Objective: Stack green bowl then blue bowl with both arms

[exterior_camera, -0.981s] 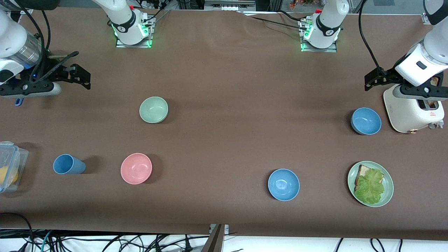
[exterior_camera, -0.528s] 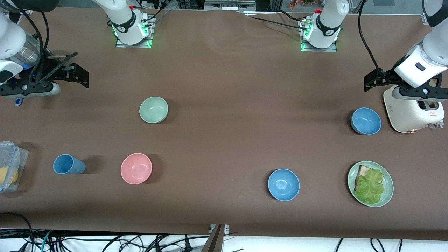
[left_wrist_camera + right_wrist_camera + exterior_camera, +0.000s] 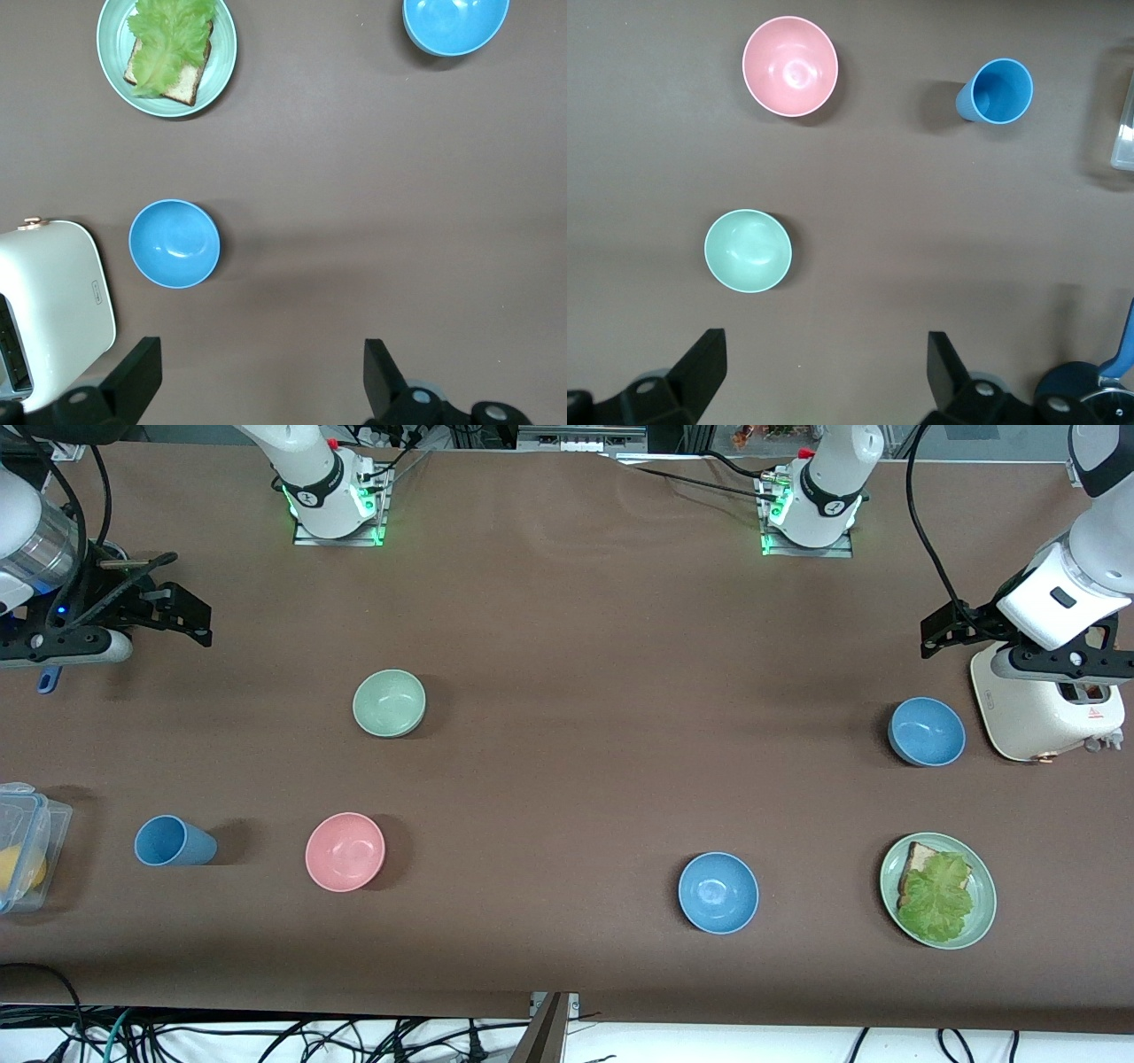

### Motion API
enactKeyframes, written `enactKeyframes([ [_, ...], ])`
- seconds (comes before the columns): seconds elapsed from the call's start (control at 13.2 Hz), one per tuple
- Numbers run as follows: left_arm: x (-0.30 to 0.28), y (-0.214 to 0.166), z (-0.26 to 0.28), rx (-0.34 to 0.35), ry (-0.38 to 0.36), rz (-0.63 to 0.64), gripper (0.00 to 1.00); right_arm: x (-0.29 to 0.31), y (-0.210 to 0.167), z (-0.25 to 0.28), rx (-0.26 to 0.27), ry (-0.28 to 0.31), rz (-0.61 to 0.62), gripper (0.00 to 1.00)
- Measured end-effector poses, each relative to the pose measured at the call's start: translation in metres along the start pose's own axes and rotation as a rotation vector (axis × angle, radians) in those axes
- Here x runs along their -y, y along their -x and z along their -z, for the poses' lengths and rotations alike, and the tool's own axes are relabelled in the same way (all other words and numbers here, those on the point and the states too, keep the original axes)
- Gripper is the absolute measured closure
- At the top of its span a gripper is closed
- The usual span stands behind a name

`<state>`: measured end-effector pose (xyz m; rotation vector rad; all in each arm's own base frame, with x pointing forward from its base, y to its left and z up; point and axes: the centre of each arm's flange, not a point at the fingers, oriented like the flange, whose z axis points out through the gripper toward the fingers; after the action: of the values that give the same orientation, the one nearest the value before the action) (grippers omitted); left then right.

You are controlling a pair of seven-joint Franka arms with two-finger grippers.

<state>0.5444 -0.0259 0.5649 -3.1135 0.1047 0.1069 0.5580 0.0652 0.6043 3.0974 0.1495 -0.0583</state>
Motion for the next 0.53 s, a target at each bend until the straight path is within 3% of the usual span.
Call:
enactKeyframes([
  [0.53,0.0001,0.0001,-0.0001,0.001,0.0,0.001,0.0,0.0035,0.002,-0.0072,0.04,-0.009,0.004,0.0],
])
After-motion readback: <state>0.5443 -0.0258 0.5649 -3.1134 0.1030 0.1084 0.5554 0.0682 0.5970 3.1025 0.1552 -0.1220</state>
